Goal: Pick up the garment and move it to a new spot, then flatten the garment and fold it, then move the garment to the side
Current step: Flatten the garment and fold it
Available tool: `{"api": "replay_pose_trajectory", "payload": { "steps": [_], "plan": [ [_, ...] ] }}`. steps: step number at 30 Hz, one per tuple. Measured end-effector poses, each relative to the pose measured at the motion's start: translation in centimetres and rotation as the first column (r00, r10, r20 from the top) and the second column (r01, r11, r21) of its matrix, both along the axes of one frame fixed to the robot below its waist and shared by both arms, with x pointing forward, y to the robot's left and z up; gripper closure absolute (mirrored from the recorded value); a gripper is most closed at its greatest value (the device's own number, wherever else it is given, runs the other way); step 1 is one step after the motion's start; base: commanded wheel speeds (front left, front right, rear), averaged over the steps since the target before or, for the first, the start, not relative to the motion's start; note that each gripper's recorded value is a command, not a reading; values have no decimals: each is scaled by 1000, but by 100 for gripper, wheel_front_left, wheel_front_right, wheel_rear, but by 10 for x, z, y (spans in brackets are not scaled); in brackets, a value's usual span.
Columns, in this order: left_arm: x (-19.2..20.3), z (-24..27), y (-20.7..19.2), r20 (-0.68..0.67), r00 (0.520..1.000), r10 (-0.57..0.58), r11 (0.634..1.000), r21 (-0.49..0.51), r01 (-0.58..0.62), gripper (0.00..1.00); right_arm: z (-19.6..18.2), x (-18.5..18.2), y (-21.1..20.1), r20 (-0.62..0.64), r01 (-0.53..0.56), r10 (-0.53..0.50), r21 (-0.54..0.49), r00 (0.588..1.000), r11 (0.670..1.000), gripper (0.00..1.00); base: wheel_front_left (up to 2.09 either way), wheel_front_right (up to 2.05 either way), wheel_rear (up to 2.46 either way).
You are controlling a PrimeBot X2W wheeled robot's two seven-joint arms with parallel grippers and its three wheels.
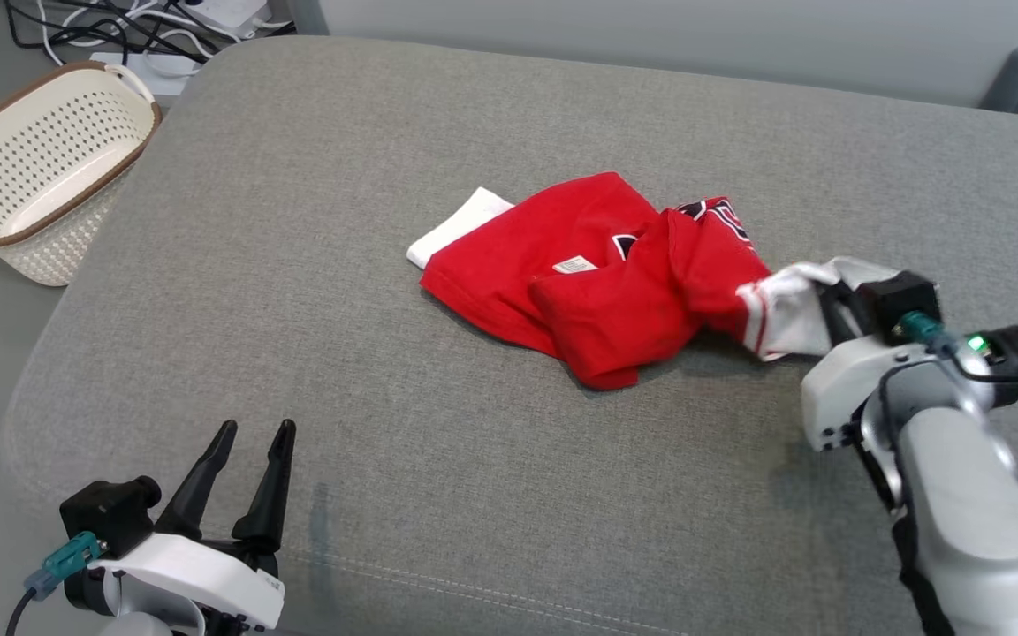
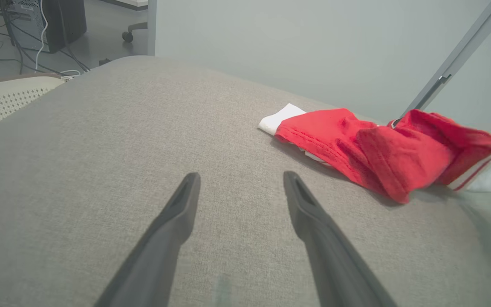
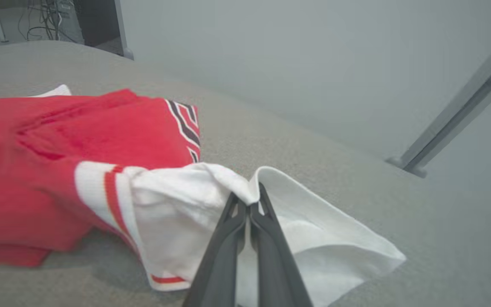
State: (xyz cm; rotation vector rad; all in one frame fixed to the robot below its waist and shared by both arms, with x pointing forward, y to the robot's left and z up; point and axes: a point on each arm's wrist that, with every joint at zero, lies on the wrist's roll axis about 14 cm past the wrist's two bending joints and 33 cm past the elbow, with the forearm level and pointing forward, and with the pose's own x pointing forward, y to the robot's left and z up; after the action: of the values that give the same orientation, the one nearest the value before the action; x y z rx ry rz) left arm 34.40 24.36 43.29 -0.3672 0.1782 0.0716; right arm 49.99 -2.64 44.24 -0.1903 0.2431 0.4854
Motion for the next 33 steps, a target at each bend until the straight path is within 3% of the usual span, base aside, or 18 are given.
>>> {"api": "replay_pose_trajectory", "payload": {
  "steps": [4,11,14,17,18,19,20,23,28,33],
  "plan": [
    [7,-1,-16,3,999,-52,999,-8,52,0,40,27,-46,140,136,-129,-40,982,990,100,0,0,0],
    [12,-2,-40,3,992,-128,992,-15,128,0,91,40,-120,279,353,-321,-74,905,933,100,0,0,0],
    [13,-3,-45,-2,988,-153,988,-9,153,0,99,37,-139,296,405,-367,-75,882,911,100,0,0,0],
    [14,-5,-50,-7,985,-173,985,-10,173,0,80,30,-145,232,415,-383,-108,894,903,100,0,0,0],
    [14,-5,-52,-7,984,-178,984,-13,178,0,70,26,-146,192,417,-392,-110,900,902,84,0,0,0],
    [14,-5,-53,-8,983,-182,983,-16,182,0,59,21,-147,151,419,-402,-105,903,902,48,0,0,0],
    [14,-5,-55,-8,982,-188,982,-17,188,0,49,16,-149,117,421,-409,-107,905,901,0,0,0,0],
    [16,-5,-60,-6,978,-208,978,-14,208,0,33,3,-152,68,423,-418,-97,906,901,0,0,0,0],
    [27,5,-75,29,966,-255,967,-14,256,0,35,-14,-147,106,393,-388,-29,915,919,0,0,0,0],
    [46,18,-109,72,927,-368,929,1,369,0,22,-46,-128,84,327,-329,30,941,944,0,0,0,0]
  ]
}}
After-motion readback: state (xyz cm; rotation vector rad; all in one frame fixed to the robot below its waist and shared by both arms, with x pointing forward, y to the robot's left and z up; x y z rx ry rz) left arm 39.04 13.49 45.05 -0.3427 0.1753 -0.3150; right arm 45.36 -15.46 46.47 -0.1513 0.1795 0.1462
